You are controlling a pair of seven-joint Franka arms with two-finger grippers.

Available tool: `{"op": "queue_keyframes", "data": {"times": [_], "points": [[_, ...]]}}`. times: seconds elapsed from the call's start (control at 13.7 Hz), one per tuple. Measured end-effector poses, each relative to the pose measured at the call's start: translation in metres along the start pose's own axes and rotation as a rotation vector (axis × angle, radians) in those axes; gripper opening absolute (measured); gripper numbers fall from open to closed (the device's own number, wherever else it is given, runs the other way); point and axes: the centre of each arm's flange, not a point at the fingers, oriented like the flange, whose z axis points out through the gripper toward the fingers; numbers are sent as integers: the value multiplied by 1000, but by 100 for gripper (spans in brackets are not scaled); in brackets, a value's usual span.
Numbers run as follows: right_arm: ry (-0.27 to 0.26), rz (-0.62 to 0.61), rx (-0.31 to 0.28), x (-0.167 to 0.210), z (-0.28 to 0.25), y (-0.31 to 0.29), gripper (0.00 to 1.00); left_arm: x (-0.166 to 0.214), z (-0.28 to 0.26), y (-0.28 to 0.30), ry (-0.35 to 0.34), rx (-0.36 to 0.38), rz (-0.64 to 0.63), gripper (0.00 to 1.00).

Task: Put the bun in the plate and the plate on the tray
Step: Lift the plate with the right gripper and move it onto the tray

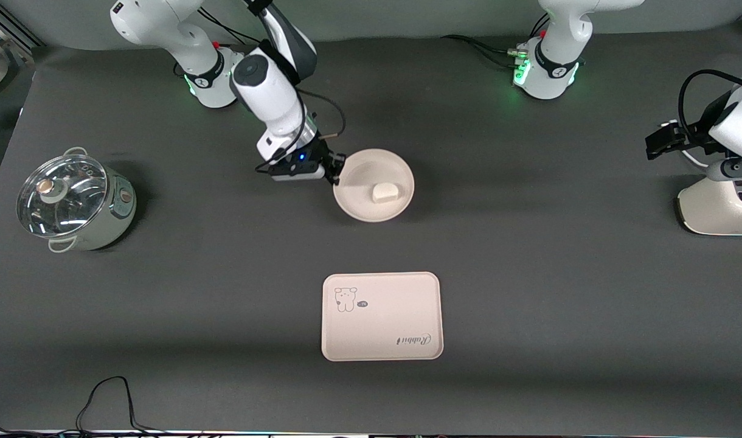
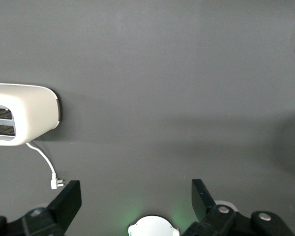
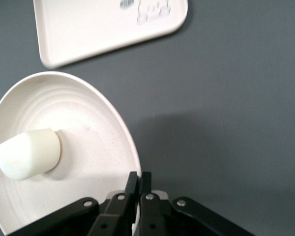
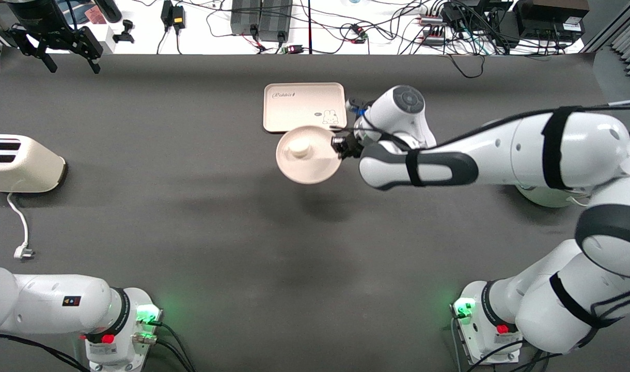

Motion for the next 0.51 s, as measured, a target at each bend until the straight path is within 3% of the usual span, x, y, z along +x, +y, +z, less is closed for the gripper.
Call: {"op": "queue_keyframes", "data": {"times": [0.22,0.51], "points": [[42,57,7,68,17,-10,4,0,0,0,0,0,1,100],[42,98,5,153,36,-44,4,0,-1,0,3,0,2,100]]}}
